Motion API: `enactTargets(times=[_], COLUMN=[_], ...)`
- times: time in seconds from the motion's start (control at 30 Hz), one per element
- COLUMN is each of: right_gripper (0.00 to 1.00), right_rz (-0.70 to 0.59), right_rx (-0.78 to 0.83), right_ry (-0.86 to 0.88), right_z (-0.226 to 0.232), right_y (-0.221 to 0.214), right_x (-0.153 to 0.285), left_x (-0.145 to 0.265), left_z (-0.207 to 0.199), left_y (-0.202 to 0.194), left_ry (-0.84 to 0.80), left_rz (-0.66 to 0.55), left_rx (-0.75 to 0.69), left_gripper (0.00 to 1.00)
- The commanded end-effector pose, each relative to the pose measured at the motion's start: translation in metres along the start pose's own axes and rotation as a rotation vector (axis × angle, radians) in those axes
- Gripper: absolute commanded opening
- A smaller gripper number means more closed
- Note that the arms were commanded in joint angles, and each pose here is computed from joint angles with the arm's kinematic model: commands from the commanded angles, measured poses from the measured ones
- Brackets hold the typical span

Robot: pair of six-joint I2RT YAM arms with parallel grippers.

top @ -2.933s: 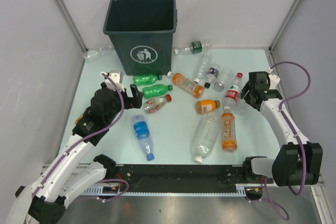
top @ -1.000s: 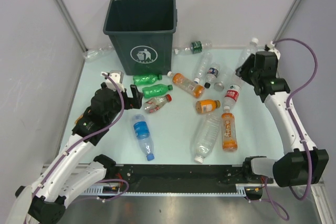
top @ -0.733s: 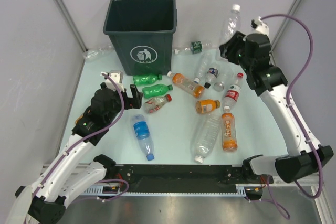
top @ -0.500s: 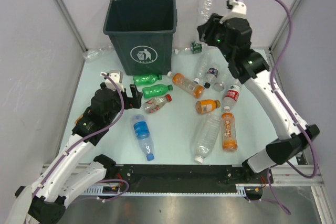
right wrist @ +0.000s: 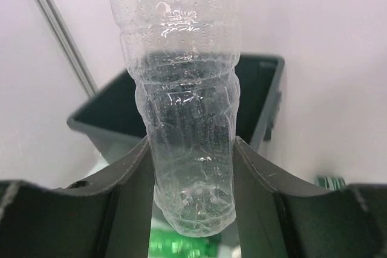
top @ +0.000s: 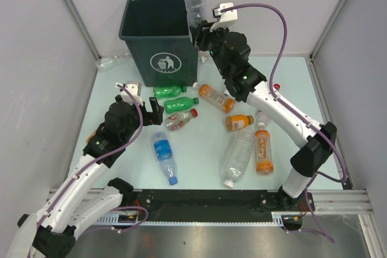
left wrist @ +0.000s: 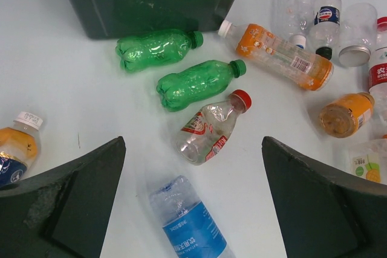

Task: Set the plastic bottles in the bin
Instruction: Place the plastic bottle in the trash bin.

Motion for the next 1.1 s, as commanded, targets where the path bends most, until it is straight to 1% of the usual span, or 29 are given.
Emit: enactTargets(times=[0.0,0.07,0.1,0.13,0.17,0.2,0.27,0.3,0.33,0.4,0.43,0.47,0.5,0.57,0.6,0.63,0.67,0.7,0.83,0.87,0.93,1.03,1.07], right_gripper=[0.37,0.37,0.37,0.38,0.39,0.39,0.41,0.41,0.44,0.46,0.47,0.48,0.49,0.6,0.82,0.91,0.97,1.0,1.0,1.0,1.0,1.0,1.0], right_rz=[-0.233,-0.262,-0.249,-0.253,-0.276,-0.25,-0.267,-0.247,-0.243,-0.261,-0.241,-0.225,-0.238,-0.215,-0.212,-0.215,-0.212,-0.213,-0.197,-0.213,-0.214,-0.205,-0.188], right_rx=[0.007,0.016,0.042,0.05,0.051,0.083,0.088,0.102,0.113,0.113,0.125,0.132,0.122,0.123,0.121,0.115,0.109,0.106,0.097,0.092,0.098,0.109,0.115], right_ry=[-0.061,-0.073,-0.082,-0.089,-0.097,-0.105,-0.115,-0.106,-0.102,-0.098,-0.096,-0.095,-0.114,-0.123,-0.125,-0.129,-0.129,-0.135,-0.133,-0.14,-0.147,-0.15,-0.16], right_z=[-0.003,-0.001,0.002,0.003,0.004,0.007,0.007,0.011,0.012,0.015,0.018,0.019,0.018,0.017,0.016,0.013,0.011,0.009,0.002,-0.001,-0.003,-0.006,-0.006], right_y=[0.03,0.03,0.014,0.013,0.022,0.004,0.008,-0.008,-0.014,-0.014,-0.029,-0.033,-0.026,-0.036,-0.038,-0.036,-0.036,-0.034,-0.025,-0.014,-0.009,0.006,0.004], right_x=[-0.019,-0.029,-0.041,-0.046,-0.051,-0.064,-0.075,-0.085,-0.09,-0.097,-0.105,-0.108,-0.11,-0.115,-0.117,-0.116,-0.117,-0.116,-0.111,-0.107,-0.103,-0.092,-0.089], left_x=[0.005,0.005,0.005,0.005,0.004,0.005,0.004,0.004,0.004,0.003,0.003,0.003,0.003,0.002,0.002,0.002,0.002,0.002,0.001,0.002,0.002,0.002,0.003], left_z=[-0.007,-0.007,-0.007,-0.007,-0.006,-0.006,-0.006,-0.006,-0.006,-0.006,-0.006,-0.006,-0.006,-0.006,-0.005,-0.005,-0.005,-0.006,-0.006,-0.005,-0.005,-0.005,-0.005], left_y=[0.02,0.019,0.019,0.019,0.019,0.019,0.018,0.019,0.018,0.018,0.017,0.017,0.017,0.017,0.017,0.016,0.017,0.018,0.017,0.017,0.017,0.018,0.018], left_ry=[-0.024,-0.021,-0.021,-0.02,-0.018,-0.017,-0.012,-0.013,-0.012,-0.01,-0.01,-0.011,-0.01,-0.008,-0.006,-0.005,-0.004,-0.005,-0.004,-0.002,-0.004,-0.003,-0.004], left_rz=[-0.059,-0.056,-0.056,-0.058,-0.057,-0.056,-0.055,-0.056,-0.055,-0.051,-0.048,-0.049,-0.05,-0.049,-0.046,-0.043,-0.045,-0.047,-0.042,-0.045,-0.045,-0.047,-0.049], left_rx=[0.012,0.011,0.011,0.011,0.011,0.01,0.01,0.009,0.01,0.009,0.008,0.008,0.009,0.008,0.008,0.007,0.007,0.008,0.007,0.007,0.007,0.008,0.008], left_gripper=[1.0,1.0,1.0,1.0,1.0,1.0,1.0,1.0,1.0,1.0,1.0,1.0,1.0,1.0,1.0,1.0,1.0,1.0,1.0,1.0,1.0,1.0,1.0])
Point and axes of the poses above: each gripper's point midway between its finger pads, its own x axis back along the fingers, its own z axis along the line the jaws close on, y = z × x, the point moved 8 cm from there along x, back along the fingers, and after that the axes turned 10 degrees about x, right-handed, at the moved point
